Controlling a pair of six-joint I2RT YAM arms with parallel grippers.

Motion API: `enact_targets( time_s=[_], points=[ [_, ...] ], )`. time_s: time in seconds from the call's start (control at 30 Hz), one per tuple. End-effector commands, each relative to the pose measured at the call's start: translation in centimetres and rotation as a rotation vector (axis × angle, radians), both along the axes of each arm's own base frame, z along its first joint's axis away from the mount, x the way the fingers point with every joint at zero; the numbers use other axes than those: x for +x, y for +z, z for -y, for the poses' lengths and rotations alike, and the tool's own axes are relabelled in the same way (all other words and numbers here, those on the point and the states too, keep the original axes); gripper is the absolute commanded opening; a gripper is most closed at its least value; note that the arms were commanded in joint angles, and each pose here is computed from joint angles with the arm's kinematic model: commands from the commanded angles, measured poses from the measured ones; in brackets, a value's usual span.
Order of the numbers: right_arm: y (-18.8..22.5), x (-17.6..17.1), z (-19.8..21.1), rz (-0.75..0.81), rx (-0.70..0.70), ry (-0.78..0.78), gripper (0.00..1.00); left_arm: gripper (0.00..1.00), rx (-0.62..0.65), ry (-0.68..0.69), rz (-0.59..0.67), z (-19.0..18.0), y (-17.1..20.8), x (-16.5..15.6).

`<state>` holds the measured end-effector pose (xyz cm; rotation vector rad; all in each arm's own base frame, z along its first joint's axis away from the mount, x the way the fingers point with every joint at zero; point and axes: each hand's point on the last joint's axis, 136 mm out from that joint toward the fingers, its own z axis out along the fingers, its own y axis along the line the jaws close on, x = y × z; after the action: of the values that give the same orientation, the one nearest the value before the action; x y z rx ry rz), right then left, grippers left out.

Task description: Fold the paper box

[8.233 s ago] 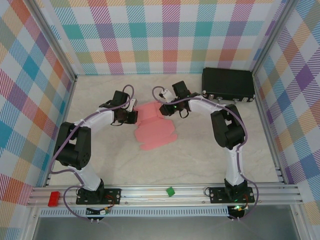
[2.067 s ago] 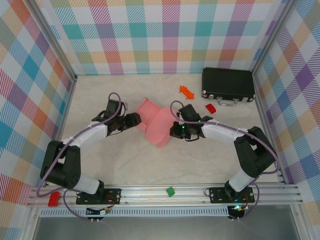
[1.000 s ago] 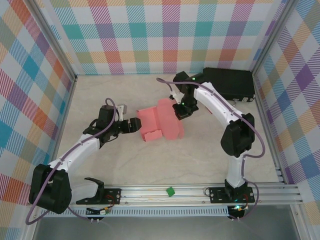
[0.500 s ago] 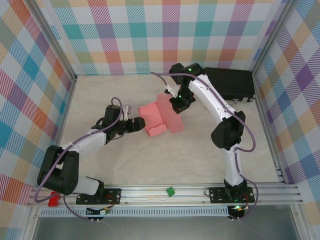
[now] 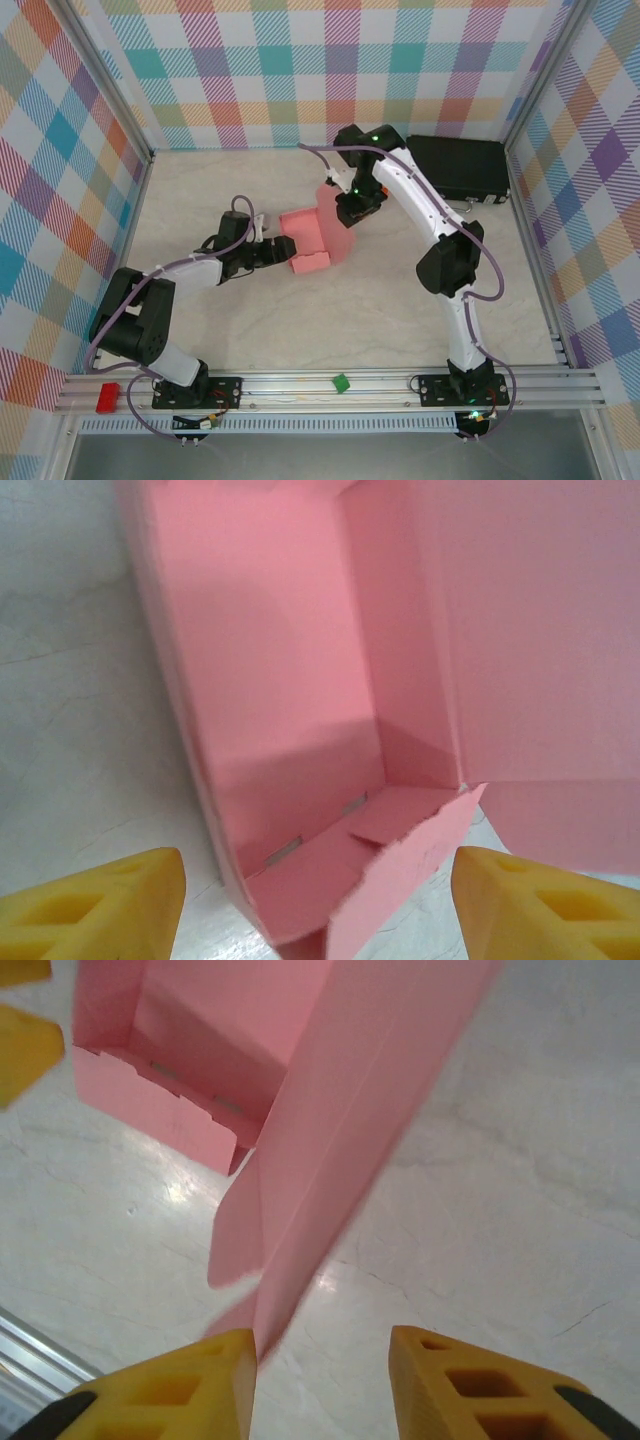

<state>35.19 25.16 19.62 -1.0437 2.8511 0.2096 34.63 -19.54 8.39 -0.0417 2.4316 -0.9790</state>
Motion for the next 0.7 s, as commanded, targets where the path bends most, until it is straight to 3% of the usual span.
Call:
enact_targets(
  time_s=[0.0, 0.03, 0.3, 0.67],
  points=[
    [1.5, 1.2, -0.8, 0.070, 0.037, -0.009, 0.45, 0.69, -0.036, -0.018, 0.033, 1.1, 1.1, 1.0],
    [1.7, 1.4, -0.9, 0.085, 0.045, -0.013, 0.51, 0.68, -0.042, -0.021, 0.026, 1.3, 0.9, 0.9],
    [5.1, 3.8, -0.1, 0.260, 0.087, -0.159, 0.54, 0.67, -0.056, -0.037, 0.012, 2.1, 0.4, 0.6],
    [6.5, 2.1, 3.8, 0.398, 0.171, -0.332, 0.56, 0.63, -0.112, -0.099, -0.022, 5.6, -0.1, -0.7]
  ],
)
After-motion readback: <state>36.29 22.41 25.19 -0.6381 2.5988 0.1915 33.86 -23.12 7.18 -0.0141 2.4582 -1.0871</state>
